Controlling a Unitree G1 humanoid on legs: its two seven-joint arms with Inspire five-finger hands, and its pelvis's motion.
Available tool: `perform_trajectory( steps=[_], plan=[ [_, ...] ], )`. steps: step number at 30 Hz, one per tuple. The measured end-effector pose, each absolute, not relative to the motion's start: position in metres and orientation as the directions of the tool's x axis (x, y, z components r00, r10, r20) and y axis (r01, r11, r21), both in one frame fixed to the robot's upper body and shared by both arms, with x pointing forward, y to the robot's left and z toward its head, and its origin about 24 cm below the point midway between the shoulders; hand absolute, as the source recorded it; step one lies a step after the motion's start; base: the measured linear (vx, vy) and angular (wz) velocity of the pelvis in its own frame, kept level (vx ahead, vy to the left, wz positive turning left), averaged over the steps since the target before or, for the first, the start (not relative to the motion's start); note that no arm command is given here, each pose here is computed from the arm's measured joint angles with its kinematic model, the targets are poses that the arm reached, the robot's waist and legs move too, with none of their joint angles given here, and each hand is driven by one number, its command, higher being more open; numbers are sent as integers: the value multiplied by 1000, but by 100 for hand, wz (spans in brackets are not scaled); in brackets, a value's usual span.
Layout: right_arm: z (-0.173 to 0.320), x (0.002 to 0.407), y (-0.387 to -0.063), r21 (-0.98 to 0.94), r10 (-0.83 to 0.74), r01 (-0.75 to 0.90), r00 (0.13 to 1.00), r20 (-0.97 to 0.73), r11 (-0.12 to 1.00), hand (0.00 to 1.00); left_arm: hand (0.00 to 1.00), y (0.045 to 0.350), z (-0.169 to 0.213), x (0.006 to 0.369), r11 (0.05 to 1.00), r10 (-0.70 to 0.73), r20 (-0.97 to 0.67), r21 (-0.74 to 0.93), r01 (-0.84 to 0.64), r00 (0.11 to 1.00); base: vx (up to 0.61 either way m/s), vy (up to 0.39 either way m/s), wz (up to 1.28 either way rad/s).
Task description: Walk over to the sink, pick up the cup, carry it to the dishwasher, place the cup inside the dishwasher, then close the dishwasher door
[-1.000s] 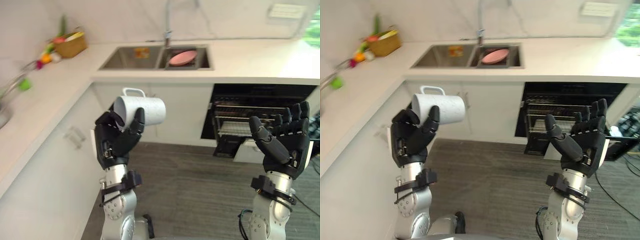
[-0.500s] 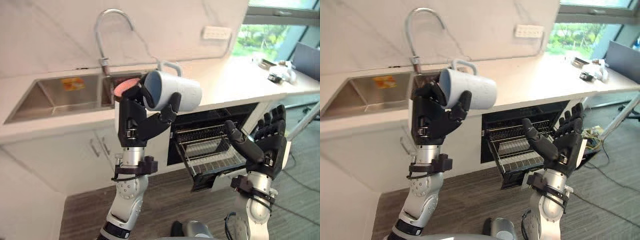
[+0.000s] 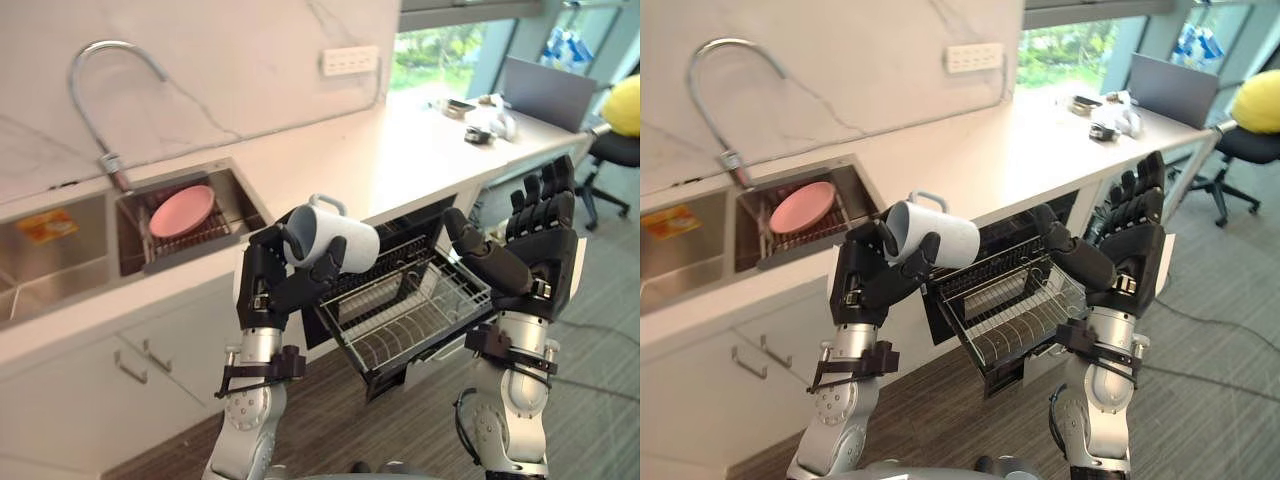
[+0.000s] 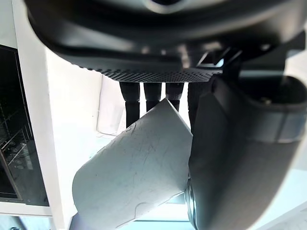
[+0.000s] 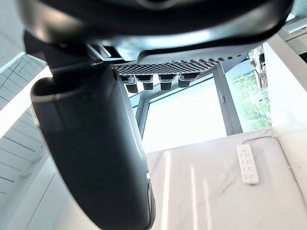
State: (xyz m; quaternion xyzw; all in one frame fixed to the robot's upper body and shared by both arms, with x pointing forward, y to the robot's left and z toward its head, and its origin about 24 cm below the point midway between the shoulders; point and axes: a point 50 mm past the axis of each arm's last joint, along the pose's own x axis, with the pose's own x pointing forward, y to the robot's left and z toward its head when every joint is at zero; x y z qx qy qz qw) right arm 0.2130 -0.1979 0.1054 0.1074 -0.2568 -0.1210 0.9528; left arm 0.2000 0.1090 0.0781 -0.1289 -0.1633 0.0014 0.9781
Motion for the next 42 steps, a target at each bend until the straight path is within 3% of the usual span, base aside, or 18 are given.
perform_trajectory(
  steps=[9,14,17,33,42],
  plan=[
    [97,195,-199,251,-278,184,866,415,950,100,0,104,91,208,969,20,386,-236,78,922,160,186,-40],
    [110,209,-185,154,-64,-17,861,505,988,100,0,142,96,213,964,240,421,-206,-166,875,-25,1,-120],
    [112,214,-186,129,-29,-43,860,510,991,100,0,149,100,218,952,294,431,-212,-221,853,-14,-12,-35],
    [120,234,-170,-93,241,-222,870,430,970,100,0,146,88,227,959,271,409,-39,-280,871,-38,-40,-5],
    [112,234,-152,-153,330,-294,871,365,943,100,0,141,87,229,974,210,403,-3,-228,891,-34,48,11]
  ],
)
